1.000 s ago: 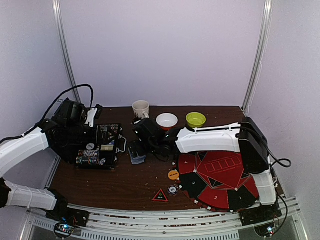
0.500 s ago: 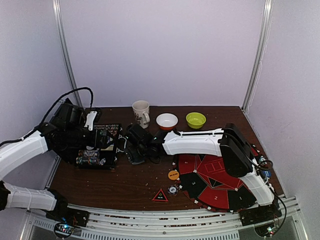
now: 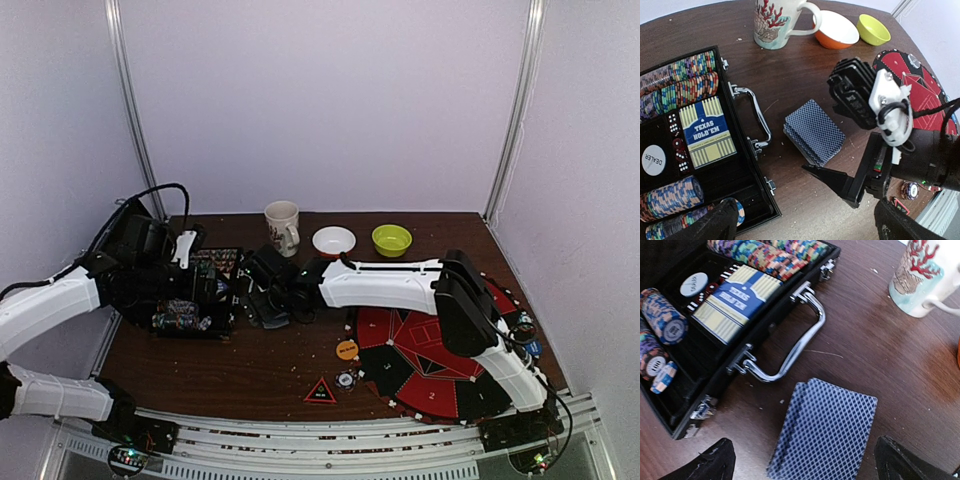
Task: Distribute texas hold em gaming equipment
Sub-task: Adjust the poker card at the center of the board, then pick up the poker card from the center of the board.
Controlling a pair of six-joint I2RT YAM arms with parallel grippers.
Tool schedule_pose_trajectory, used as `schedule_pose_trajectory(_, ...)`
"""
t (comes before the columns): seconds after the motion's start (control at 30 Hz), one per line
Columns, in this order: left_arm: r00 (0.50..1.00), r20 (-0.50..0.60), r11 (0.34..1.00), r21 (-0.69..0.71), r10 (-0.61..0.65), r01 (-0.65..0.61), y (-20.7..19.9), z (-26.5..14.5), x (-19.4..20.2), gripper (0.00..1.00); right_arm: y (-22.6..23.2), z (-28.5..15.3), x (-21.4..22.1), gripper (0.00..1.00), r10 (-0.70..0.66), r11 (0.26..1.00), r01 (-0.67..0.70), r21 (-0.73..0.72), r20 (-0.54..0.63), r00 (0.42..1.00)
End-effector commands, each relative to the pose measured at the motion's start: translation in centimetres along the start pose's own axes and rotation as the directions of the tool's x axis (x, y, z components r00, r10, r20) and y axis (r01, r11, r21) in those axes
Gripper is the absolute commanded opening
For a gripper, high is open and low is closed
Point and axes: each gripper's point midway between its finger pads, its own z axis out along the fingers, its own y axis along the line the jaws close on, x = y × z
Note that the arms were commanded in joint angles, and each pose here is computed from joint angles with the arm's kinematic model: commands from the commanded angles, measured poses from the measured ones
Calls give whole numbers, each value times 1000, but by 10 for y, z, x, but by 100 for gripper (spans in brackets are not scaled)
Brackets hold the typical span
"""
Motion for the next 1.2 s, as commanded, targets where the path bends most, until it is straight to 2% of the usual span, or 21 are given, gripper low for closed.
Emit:
schedule_pose_trajectory(0.0, 998, 33, 998, 15, -59, 59, 3, 11, -3, 97, 12, -24, -21, 100, -11, 996, 12, -91, 17, 1000)
schedule_pose_trajectory(0.27, 977, 80, 978, -55, -197, 202, 17, 21, 1, 94, -25, -77, -49, 100, -9, 994, 18, -109, 79, 997)
schedule_pose_trajectory(0.4, 982, 105, 977, -135, -154, 168, 2, 29, 2, 98, -81, -97, -53, 100, 13, 1000, -13, -3, 107, 994)
schedule_pose_trajectory(0.5, 980, 81, 968, -165, -180, 191, -10, 47, 6, 98, -121, -112, -51, 100, 4, 997, -14, 77, 132, 991)
schedule_pose_trajectory(0.7, 974, 62, 921, -317, -217, 225, -26, 89, 6, 98, -183, -124, -32, 100, 16, 987, -35, 159, 121, 992)
schedule_pose_trajectory(0.83, 977, 56, 894, -396, -204, 209, -45, 115, -6, 98, -198, -126, -22, 100, 21, 988, -40, 152, 124, 992)
schedule_pose_trajectory(1.0, 973, 21, 834, -511, -231, 209, -49, 138, -5, 98, -206, -126, -10, 100, -17, 986, 0, 166, 100, 995)
schedule_pose_trajectory(1.17, 982, -5, 783, -605, -187, 146, -55, 155, -6, 98, -211, -121, 0, 100, -18, 989, 5, 146, 88, 996)
